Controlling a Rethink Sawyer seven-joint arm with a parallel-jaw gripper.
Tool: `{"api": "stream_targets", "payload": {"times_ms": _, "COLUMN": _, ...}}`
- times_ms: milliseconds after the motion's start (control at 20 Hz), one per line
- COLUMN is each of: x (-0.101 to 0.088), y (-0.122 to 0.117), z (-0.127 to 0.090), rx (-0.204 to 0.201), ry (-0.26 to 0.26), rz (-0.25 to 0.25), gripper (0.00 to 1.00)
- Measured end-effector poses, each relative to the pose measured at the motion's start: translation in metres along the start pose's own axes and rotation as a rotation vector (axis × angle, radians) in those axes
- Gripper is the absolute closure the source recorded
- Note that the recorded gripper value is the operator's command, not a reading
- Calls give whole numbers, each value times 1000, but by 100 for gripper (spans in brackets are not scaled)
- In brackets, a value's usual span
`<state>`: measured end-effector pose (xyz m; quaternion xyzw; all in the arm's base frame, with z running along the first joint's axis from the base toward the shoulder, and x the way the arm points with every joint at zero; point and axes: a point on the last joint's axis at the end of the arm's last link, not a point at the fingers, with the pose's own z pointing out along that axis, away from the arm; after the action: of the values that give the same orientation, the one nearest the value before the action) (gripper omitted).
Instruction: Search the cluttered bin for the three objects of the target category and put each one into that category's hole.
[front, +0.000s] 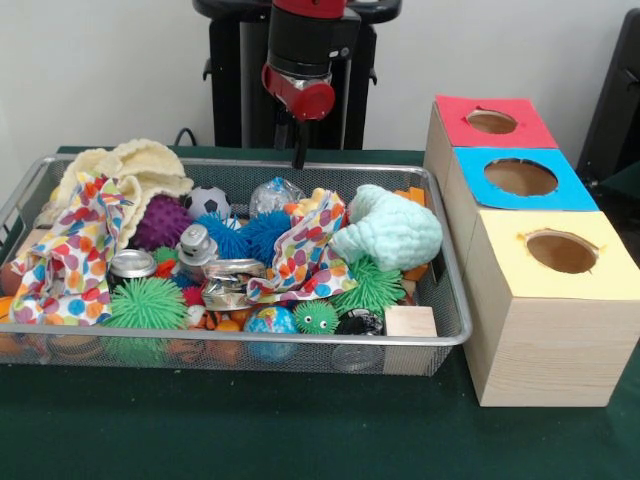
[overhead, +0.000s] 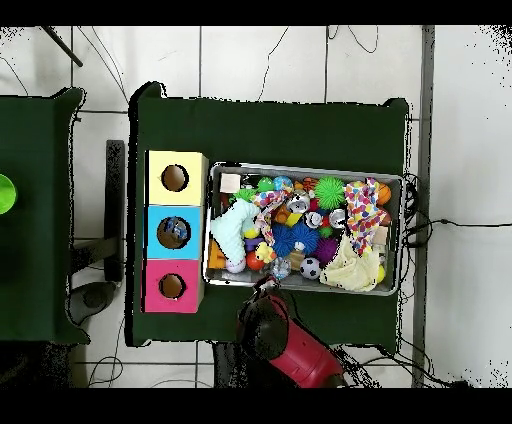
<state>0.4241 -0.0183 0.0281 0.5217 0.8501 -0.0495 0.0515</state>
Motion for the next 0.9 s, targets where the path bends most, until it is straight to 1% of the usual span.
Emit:
{"api": "stream_targets", "payload": {"times_ms": 300, "x": 1, "y": 4, "z": 0, "rx": 4, "ry": -3, "rz": 20, "gripper": 0}}
{"api": "stream_targets", "payload": {"times_ms": 600, "x": 0, "y": 7, "z": 1, "rx": 5, "ry": -4, "rz": 29, "gripper": 0}}
{"api": "stream_targets", "payload": {"times_ms": 900, "x": 0, "y": 13, "z": 1, "rx": 13, "ry": 15, "rz": 45, "gripper": 0}}
